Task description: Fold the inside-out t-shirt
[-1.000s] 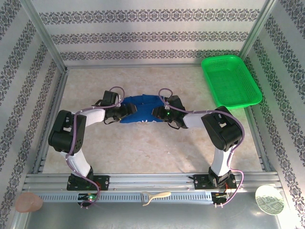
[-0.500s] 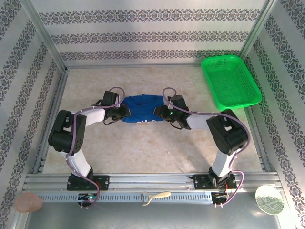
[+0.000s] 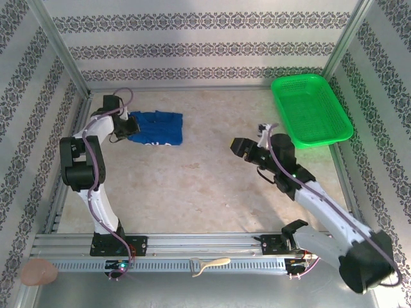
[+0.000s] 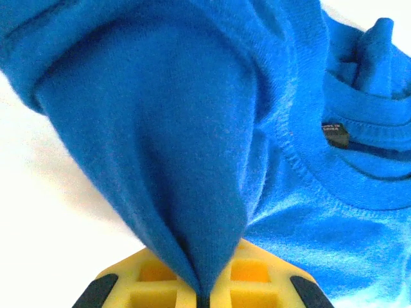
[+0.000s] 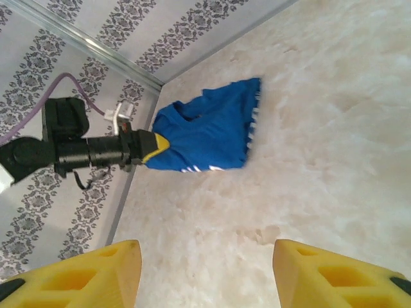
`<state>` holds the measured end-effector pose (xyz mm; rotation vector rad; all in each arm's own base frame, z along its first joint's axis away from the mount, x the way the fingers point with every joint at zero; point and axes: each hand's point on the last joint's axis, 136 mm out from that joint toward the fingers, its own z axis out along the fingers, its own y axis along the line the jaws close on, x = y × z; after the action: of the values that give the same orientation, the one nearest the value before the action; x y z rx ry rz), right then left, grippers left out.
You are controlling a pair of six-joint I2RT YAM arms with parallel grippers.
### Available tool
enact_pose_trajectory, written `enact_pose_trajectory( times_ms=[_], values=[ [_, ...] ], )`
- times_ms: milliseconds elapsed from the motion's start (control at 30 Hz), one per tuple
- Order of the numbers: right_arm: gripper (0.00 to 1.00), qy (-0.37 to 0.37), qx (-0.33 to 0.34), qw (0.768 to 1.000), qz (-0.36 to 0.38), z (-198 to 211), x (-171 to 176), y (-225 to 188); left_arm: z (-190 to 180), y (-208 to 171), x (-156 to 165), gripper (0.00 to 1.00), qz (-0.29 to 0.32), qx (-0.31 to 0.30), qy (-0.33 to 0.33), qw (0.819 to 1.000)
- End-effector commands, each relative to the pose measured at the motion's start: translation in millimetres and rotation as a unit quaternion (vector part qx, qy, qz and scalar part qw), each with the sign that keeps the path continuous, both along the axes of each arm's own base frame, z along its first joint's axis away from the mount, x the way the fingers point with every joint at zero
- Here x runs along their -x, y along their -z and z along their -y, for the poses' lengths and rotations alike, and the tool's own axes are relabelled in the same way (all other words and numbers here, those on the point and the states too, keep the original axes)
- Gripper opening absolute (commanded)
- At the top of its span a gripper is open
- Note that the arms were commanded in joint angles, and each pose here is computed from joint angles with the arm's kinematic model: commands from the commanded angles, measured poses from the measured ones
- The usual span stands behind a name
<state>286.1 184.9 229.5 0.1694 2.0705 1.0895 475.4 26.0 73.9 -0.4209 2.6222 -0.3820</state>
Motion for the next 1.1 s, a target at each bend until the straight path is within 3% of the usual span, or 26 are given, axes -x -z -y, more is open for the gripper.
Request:
enact_pose_trajectory(
  times_ms=[0,400,467,633,733,867,1000,1067],
  values=[
    [0.59,0.026,0.059,0.997,-0.044,28.6,25.2,31.0,-30.0,10.4,5.3,0.0,-0.053,-0.062,0.036,0.996],
    [0.6,0.016,0.097,0.993,-0.068,46.6,57.6,34.5,-105.2,8.0,-42.6,0.01,-0.064,-0.12,0.006,0.991],
    [0.61,0.017,0.099,0.993,-0.069,48.1,57.2,34.9,-107.8,2.1,-48.4,0.21,-0.063,-0.122,0.006,0.991],
    [0.65,0.024,0.101,0.992,-0.066,49.9,52.1,34.7,-115.2,-16.9,-51.2,0.98,-0.061,-0.136,0.002,0.989],
    [0.74,0.034,0.109,0.991,-0.065,53.7,48.1,33.5,-130.3,-33.0,-47.6,1.0,-0.052,-0.149,-0.01,0.987],
    [0.84,0.033,0.13,0.989,-0.062,57.0,45.2,28.1,-162.3,-55.4,-34.0,1.0,-0.04,-0.143,-0.082,0.986],
    [0.97,0.053,0.164,0.984,-0.045,70.8,41.0,15.6,-176.7,-92.3,-26.5,1.0,0.002,-0.161,-0.127,0.979],
    [0.98,0.07,0.176,0.981,-0.033,79.7,37.5,9.1,-174.8,-116.4,-25.6,1.0,0.039,-0.153,-0.152,0.976]
  ],
)
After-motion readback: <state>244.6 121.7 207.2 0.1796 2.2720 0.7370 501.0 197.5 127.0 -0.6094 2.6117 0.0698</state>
